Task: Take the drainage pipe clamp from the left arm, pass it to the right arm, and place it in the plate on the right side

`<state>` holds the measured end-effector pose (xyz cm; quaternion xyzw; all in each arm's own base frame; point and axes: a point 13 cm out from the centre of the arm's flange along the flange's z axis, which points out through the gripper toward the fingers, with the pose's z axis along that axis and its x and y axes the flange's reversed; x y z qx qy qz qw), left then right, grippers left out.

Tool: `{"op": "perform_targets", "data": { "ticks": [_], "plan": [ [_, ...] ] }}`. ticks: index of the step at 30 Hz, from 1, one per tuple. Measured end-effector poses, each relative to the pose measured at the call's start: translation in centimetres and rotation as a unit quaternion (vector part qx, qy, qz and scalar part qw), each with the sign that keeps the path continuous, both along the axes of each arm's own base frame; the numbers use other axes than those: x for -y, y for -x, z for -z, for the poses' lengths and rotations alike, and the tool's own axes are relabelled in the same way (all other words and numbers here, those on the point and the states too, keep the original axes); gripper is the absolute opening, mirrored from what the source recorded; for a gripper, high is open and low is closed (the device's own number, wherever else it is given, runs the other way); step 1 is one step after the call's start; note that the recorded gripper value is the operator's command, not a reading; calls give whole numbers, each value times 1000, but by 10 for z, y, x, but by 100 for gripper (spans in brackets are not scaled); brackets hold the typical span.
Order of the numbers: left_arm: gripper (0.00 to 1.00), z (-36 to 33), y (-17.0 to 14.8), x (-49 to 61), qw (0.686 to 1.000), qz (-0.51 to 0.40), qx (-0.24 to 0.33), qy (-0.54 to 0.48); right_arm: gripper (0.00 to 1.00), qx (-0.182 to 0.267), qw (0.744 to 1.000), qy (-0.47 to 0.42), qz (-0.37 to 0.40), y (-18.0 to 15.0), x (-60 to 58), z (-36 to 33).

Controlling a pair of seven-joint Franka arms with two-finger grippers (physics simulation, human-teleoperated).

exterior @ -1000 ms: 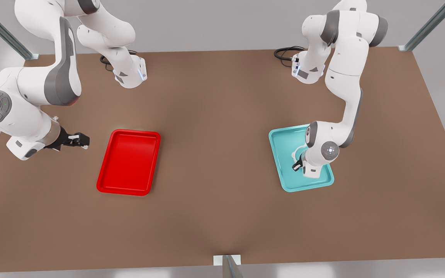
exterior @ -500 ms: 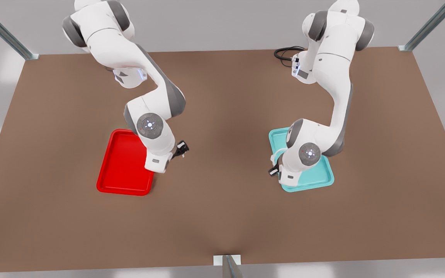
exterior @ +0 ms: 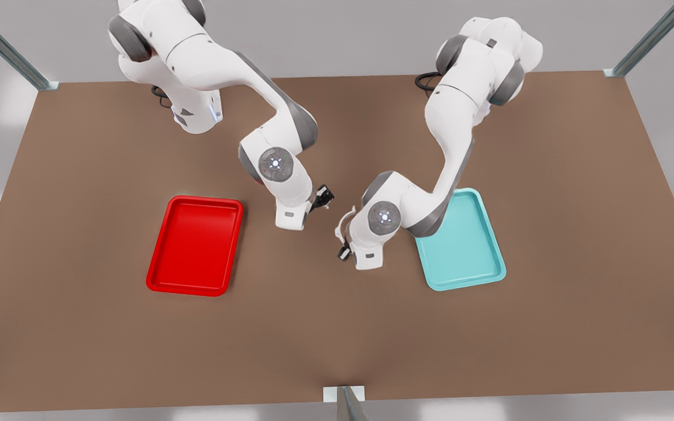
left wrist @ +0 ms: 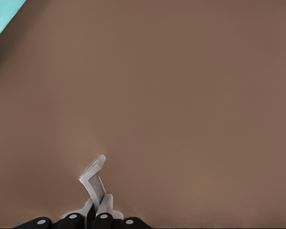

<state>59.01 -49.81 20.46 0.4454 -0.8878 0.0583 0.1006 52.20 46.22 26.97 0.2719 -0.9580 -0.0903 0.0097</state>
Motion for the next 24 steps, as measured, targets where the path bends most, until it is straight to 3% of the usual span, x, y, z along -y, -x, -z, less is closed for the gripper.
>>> {"op": "perform_targets", "data": {
  "ticks": [9, 24],
  "plan": [
    [21, 1, 8, 23, 997, -73, -9, -5, 100, 0, 999, -8, 51, -1, 49, -10],
    [21, 4, 8, 30, 990, -141, -22, -9, 100, 17, 998, -37, 53, 26, -3, 46]
  ]
}}
